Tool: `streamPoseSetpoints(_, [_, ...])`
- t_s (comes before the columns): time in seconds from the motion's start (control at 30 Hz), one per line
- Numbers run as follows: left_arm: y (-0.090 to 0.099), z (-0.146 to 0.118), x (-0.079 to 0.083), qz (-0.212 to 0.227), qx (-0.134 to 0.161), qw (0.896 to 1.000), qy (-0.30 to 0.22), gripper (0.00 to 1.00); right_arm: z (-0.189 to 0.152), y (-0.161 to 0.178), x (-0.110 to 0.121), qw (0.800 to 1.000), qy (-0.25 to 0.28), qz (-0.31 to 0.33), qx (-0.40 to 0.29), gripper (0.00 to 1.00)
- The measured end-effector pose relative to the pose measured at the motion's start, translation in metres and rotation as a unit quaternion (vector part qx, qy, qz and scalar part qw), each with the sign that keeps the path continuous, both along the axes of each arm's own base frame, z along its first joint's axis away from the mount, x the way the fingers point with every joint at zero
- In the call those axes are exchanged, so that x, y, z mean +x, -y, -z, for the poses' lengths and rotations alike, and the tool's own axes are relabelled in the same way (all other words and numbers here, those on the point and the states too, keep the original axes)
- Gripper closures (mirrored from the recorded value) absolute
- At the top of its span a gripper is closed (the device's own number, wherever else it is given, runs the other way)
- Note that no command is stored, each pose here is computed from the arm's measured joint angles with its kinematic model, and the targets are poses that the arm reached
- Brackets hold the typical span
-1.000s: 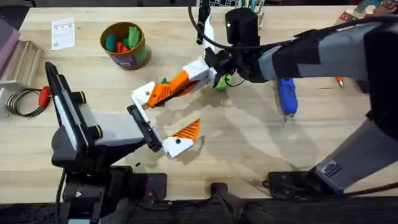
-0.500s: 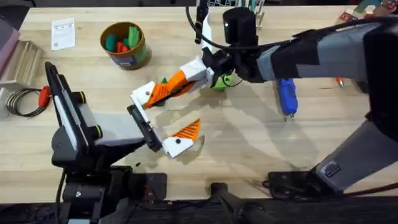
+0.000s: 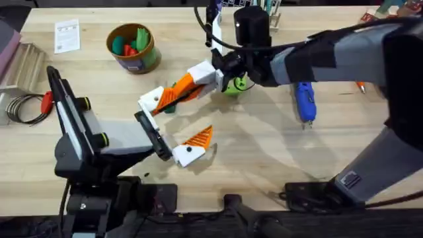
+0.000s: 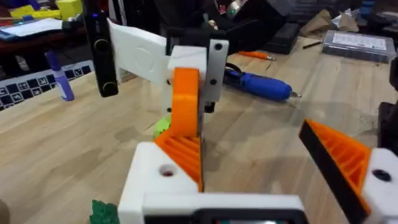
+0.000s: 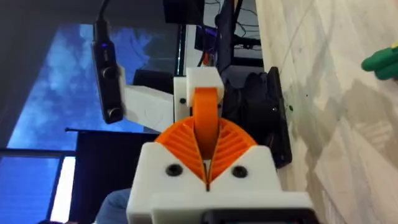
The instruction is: Pick up the gripper from the table and insert it into the empty holder that is missing its gripper. Then pick up a screw, insert it into the mounting hole, and use the screwdriver to tighten it. Finally, clean up the table by picking up the vegetable and placing it into the bucket.
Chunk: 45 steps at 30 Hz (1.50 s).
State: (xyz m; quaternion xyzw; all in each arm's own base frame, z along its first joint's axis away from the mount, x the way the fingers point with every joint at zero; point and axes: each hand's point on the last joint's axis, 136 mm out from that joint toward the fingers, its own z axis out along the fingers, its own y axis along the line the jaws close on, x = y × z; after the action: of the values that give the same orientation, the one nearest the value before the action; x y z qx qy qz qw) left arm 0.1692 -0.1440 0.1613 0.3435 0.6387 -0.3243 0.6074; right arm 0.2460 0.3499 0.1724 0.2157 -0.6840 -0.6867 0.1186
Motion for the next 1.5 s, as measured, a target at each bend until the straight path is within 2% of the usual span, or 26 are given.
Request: streamPoseSetpoints(1.5, [-0.0021,-0.0001,0.003,-0.011,0.0,1.0,0.0,0.015,0.0,-0.0081,0.006,0.999,-0.01,-0.032,0.008,0.993])
